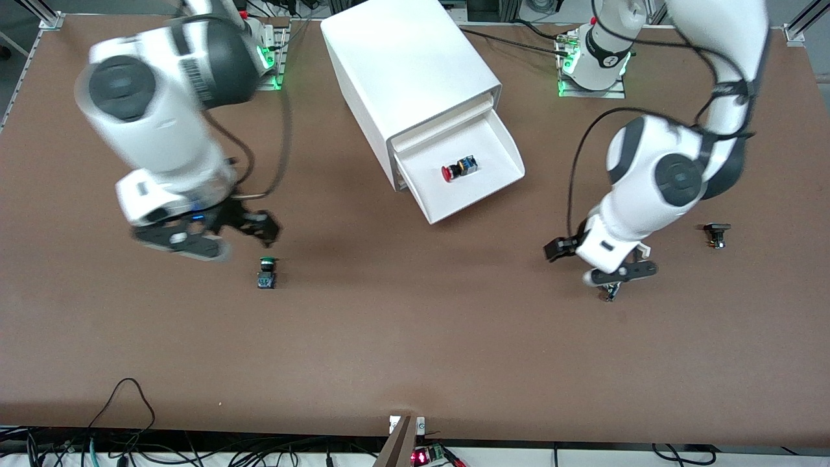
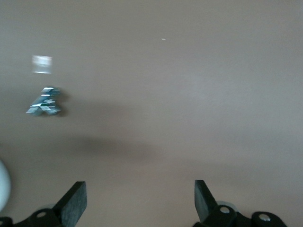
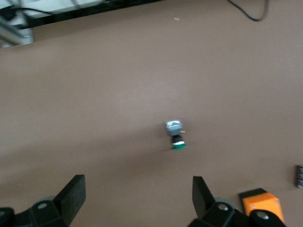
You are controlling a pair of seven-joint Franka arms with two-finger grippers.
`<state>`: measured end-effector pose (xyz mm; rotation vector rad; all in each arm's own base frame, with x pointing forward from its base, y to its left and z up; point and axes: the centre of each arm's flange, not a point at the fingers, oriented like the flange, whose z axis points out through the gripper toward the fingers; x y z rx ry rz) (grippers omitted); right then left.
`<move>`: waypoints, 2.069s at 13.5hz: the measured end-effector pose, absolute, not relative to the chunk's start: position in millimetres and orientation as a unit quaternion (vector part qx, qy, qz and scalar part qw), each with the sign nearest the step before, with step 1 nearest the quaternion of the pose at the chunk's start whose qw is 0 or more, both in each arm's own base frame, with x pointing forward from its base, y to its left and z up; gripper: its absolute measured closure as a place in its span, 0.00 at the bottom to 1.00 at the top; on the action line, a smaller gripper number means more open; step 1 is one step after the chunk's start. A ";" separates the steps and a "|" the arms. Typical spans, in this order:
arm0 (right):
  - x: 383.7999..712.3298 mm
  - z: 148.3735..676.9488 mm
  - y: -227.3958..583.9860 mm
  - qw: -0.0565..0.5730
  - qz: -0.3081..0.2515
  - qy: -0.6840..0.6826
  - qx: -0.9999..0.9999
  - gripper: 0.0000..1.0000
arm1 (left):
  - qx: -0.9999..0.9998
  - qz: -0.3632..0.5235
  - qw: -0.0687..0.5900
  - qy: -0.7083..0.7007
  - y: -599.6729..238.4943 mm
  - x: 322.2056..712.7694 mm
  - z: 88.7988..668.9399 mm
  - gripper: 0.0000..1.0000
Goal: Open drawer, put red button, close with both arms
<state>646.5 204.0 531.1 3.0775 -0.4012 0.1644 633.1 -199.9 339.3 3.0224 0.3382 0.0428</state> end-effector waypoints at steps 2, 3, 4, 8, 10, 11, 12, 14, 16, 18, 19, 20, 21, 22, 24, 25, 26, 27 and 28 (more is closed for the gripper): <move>653.7 532.0 165.4 0.017 0.048 -0.136 0.989 0.00 | 0.991 0.012 0.050 0.127 -228.2 623.0 298.2 0.00; 655.1 533.7 154.3 0.018 0.048 -0.128 0.990 0.00 | 0.988 0.008 0.050 0.146 -247.2 610.4 276.7 0.00; 655.4 537.1 145.5 0.019 0.049 -0.117 0.992 0.00 | 0.984 0.002 0.049 0.171 -269.9 593.2 258.2 0.00; 654.2 552.4 69.9 0.035 0.031 -0.011 0.999 0.00 | 0.976 -0.033 0.063 0.206 -364.5 516.1 250.6 0.00; 655.0 551.5 26.3 0.042 0.021 0.017 0.999 0.00 | 0.981 -0.041 0.069 0.176 -390.2 478.4 271.9 0.00; 652.5 550.3 15.6 0.044 0.009 0.020 0.999 0.00 | 0.984 -0.045 0.067 0.159 -401.0 458.8 284.4 0.00; 646.8 549.5 12.3 0.045 -0.009 0.020 0.999 0.00 | 0.986 -0.049 0.065 0.142 -410.9 439.9 295.9 0.00; 632.4 550.2 14.3 0.045 -0.029 0.022 0.998 0.00 | 0.990 -0.056 0.060 0.116 -426.2 409.6 307.3 0.00; 617.2 548.8 15.6 0.044 -0.005 0.026 0.999 0.00 | 0.991 -0.059 0.056 0.108 -429.7 398.6 306.2 0.00; 596.4 543.2 15.4 0.043 0.007 0.028 0.999 0.00 | 0.991 -0.060 0.055 0.109 -427.4 399.5 304.7 0.00; 588.9 542.3 15.3 0.042 0.009 0.028 0.999 0.00 | 0.990 -0.060 0.056 0.111 -426.4 401.0 305.3 0.00; 584.8 542.6 15.4 0.040 0.013 0.028 0.999 0.00 | 0.990 -0.057 0.059 0.117 -422.6 406.7 307.3 0.00; 583.4 542.4 15.3 0.039 0.016 0.027 0.999 0.00 | 0.988 -0.050 0.065 0.129 -412.6 420.1 312.1 0.00; 583.7 541.7 14.8 0.037 0.017 0.026 0.999 0.00 | 0.987 -0.038 0.075 0.138 -396.5 440.4 321.1 0.00; 583.9 540.9 12.0 0.036 0.017 0.023 0.999 0.00 | 0.987 0.002 0.096 0.131 -341.2 498.9 352.8 0.00; 583.9 541.0 11.0 0.036 0.017 0.022 0.999 0.00 | 0.988 0.026 0.099 0.116 -303.5 526.9 369.4 0.00; 583.8 541.5 10.2 0.036 0.017 0.021 0.999 0.00 | 0.989 0.047 0.096 0.098 -265.1 548.1 383.8 0.00; 583.8 542.8 8.0 0.036 0.019 0.019 0.999 0.00 | 0.991 0.062 0.087 0.077 -228.0 562.8 396.3 0.00; 583.9 544.9 3.0 0.036 0.021 0.014 0.999 0.00 | 0.993 0.070 0.076 0.052 -196.9 570.4 409.0 0.00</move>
